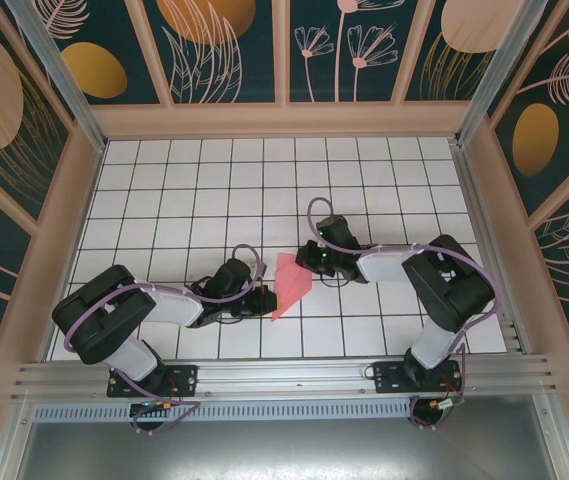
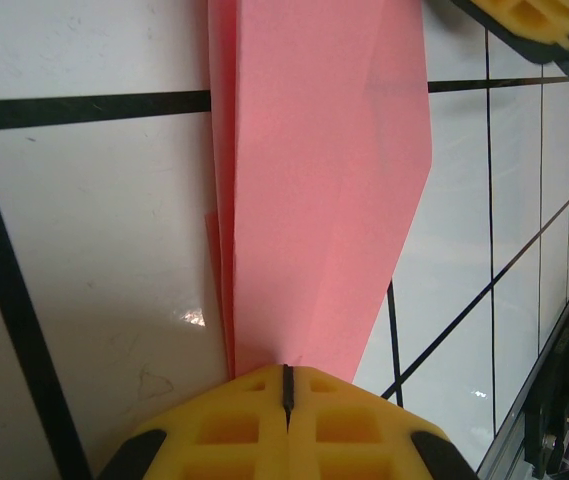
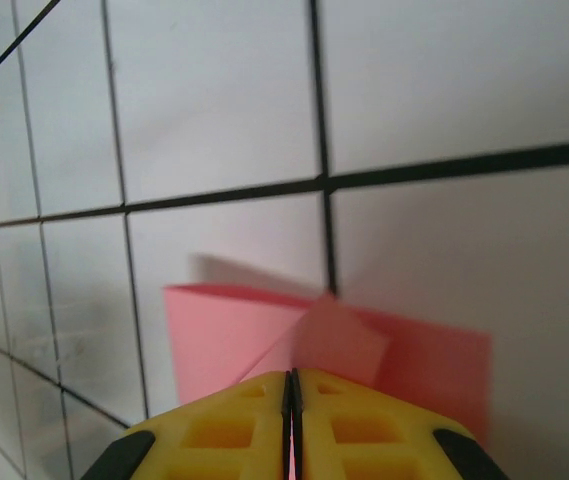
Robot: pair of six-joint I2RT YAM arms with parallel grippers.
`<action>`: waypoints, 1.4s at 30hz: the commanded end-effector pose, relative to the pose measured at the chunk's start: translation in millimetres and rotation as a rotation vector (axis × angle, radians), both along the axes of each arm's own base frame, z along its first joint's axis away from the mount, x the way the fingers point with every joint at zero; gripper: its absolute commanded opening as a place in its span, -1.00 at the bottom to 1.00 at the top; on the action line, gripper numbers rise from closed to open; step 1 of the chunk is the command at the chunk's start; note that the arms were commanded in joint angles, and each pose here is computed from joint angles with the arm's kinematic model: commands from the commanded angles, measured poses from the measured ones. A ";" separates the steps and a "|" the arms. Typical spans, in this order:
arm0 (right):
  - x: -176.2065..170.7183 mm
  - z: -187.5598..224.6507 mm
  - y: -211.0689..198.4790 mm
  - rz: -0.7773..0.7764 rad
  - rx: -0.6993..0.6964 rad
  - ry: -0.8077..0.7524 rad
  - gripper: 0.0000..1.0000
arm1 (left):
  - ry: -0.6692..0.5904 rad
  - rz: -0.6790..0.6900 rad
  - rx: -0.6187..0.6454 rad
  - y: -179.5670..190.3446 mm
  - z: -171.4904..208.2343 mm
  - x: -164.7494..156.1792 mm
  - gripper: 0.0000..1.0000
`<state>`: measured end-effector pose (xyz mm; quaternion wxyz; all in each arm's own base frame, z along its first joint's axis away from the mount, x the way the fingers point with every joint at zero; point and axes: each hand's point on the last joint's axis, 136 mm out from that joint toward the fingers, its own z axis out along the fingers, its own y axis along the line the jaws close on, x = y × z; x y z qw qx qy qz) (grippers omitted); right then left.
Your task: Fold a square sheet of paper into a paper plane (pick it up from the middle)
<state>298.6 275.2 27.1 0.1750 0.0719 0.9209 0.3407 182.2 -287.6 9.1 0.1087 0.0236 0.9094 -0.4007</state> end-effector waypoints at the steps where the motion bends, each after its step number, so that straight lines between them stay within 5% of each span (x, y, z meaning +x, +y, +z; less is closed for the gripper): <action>1: 10.9 -14.0 -14.8 -0.017 -0.016 -0.007 -0.74 | 0.203 0.003 0.313 63.5 -74.4 -49.9 -1.00; 13: 40.1 -27.4 -49.0 -0.094 -0.053 0.027 -0.72 | 0.221 -0.001 0.328 66.2 -81.8 -53.2 -1.00; 20: 55.1 10.4 -44.7 -0.058 -0.041 -0.038 -0.71 | 0.212 0.004 0.325 65.4 -79.6 -50.7 -1.00; 30: -2.1 56.8 19.8 0.110 0.146 -0.098 -0.70 | 0.197 0.007 0.312 61.7 -74.7 -46.9 -1.00; 42: -40.7 -14.3 19.5 0.140 0.038 0.062 -0.73 | 0.180 0.001 0.291 53.9 -67.2 -40.8 -1.00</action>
